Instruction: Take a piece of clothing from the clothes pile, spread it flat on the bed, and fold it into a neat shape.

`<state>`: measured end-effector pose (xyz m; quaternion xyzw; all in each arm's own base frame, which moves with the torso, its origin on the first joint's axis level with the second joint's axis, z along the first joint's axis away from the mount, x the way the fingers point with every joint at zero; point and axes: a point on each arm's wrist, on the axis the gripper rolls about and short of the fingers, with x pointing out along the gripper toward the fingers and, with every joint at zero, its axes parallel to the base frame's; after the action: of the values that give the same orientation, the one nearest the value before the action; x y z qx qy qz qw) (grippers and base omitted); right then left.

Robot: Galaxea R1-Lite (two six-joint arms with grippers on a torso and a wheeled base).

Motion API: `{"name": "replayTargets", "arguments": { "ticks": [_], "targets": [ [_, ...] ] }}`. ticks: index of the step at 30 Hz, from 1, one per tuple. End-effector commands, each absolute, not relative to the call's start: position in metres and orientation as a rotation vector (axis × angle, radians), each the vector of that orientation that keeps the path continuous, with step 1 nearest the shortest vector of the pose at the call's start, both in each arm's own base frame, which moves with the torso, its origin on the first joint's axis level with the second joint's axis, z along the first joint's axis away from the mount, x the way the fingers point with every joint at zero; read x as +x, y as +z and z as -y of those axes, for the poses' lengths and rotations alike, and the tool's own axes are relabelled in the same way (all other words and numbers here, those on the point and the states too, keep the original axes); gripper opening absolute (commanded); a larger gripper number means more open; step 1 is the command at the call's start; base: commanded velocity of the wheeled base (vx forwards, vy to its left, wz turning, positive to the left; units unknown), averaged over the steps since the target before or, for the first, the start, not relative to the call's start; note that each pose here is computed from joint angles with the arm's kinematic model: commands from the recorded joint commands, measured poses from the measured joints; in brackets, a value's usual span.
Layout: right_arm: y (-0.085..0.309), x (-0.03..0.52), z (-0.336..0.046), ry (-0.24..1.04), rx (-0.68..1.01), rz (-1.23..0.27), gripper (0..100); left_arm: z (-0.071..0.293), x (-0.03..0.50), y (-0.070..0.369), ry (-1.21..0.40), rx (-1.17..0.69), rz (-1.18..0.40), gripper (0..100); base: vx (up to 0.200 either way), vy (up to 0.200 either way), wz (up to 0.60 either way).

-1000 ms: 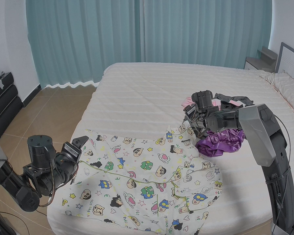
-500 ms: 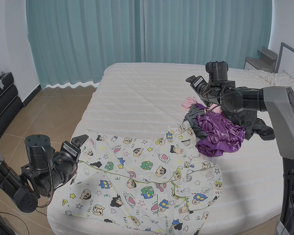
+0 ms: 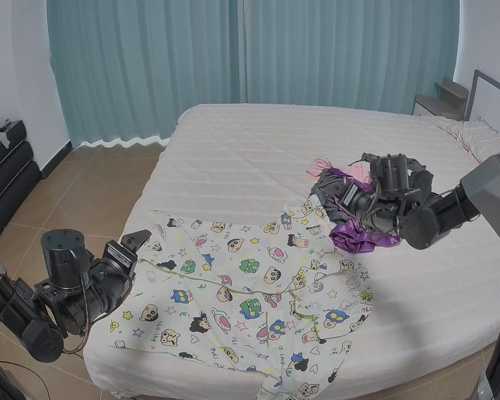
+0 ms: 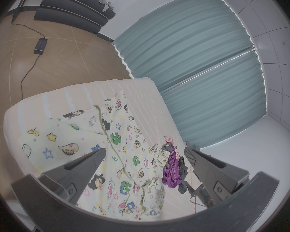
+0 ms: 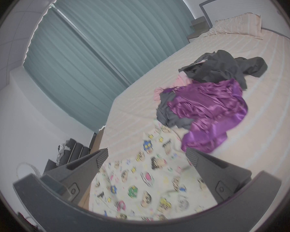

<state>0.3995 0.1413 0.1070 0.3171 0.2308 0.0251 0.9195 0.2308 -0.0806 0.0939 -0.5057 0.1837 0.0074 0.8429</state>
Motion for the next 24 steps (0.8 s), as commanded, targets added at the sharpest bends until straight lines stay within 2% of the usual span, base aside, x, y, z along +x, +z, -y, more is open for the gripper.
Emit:
{"name": "replayTargets", "arguments": {
  "ticks": [1, 7, 13, 14, 18, 20, 24],
  "targets": [
    [0.054, 0.300, -0.109, 0.136, 0.509, -0.528, 100, 0.075, 0.233, 0.091, 0.016, -1.068, -0.407, 100, 0.000, 0.000, 0.00],
    [0.044, 0.298, -0.112, 0.149, 0.516, -0.552, 100, 0.062, 0.244, 0.084, 0.050, -1.074, -0.415, 100, 0.000, 0.000, 0.00],
    [0.044, 0.297, -0.119, 0.165, 0.550, -0.541, 100, 0.048, 0.286, 0.075, 0.059, -1.062, -0.405, 100, 0.000, 0.000, 0.00],
    [0.044, 0.296, -0.121, 0.157, 0.602, -0.546, 100, 0.043, 0.311, 0.064, 0.089, -1.033, -0.419, 100, 0.000, 0.000, 0.00],
    [0.043, 0.295, -0.122, 0.144, 0.655, -0.557, 100, 0.041, 0.341, 0.054, 0.128, -1.022, -0.455, 100, 0.000, 0.000, 0.00],
    [0.043, 0.295, -0.122, 0.131, 0.711, -0.562, 100, 0.043, 0.374, 0.044, 0.181, -1.011, -0.528, 100, 0.000, 0.000, 0.00],
    [0.044, 0.295, -0.120, 0.115, 0.753, -0.563, 100, 0.041, 0.402, 0.032, 0.227, -1.003, -0.580, 100, 0.000, 0.000, 0.00]
  ]
}}
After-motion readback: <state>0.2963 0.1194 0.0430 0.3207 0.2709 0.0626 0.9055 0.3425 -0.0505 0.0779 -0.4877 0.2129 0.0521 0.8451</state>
